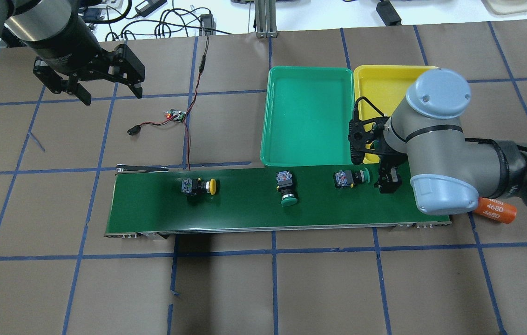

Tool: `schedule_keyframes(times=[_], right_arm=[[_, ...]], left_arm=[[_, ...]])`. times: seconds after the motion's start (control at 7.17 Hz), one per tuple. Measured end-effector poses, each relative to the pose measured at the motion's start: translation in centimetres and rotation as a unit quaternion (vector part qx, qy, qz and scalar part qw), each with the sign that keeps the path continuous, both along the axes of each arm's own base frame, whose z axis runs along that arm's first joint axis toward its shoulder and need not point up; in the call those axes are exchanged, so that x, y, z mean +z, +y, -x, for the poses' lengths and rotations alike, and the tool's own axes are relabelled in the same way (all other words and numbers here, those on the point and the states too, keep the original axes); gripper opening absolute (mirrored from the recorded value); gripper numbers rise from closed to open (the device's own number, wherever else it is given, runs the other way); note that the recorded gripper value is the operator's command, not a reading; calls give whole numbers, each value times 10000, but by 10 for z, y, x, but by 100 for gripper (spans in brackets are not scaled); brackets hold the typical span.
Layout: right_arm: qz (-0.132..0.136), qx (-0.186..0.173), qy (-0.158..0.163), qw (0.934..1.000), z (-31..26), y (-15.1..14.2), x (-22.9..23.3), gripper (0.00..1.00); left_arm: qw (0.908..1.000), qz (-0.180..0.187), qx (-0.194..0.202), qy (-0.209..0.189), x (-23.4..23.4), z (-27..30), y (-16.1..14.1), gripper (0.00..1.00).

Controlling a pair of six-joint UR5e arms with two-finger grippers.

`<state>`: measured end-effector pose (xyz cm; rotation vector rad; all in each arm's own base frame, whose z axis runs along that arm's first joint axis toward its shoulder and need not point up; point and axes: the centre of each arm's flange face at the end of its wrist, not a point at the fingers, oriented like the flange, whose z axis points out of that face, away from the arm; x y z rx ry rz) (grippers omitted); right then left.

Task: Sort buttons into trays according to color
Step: 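Lower the right gripper to the belt end and grasp the next button, then carry the button into the green tray and open the right gripper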

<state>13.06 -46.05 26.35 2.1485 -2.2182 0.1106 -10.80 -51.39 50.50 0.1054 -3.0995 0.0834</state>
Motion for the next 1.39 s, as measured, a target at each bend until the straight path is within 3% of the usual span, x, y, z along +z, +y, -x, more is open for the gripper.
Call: schedule_keyframes(times=[0.28,0.42,0.56,0.84,0.98,1.39], right_arm=[[-106,17,0,9999,-1,-2,-10,100],[-126,20,0,9999,-1,-3,-12,83],[-133,21,12,9999,0,-3,-13,55],[-143,11,41,9999,0,-5,-14,28],[-130,2,52,9999,1,-7,-13,20],[7,-10,78,10000,2,-18,-2,18]], left_arm=[[10000,-1,0,-9,0,0,0,100],[10000,-1,-2,-10,0,0,0,100],[10000,-1,-3,-6,0,0,0,100],[10000,-1,-3,-7,0,0,0,100],[10000,-2,-3,-25,0,0,0,100],[10000,-3,-2,-42,0,0,0,100]])
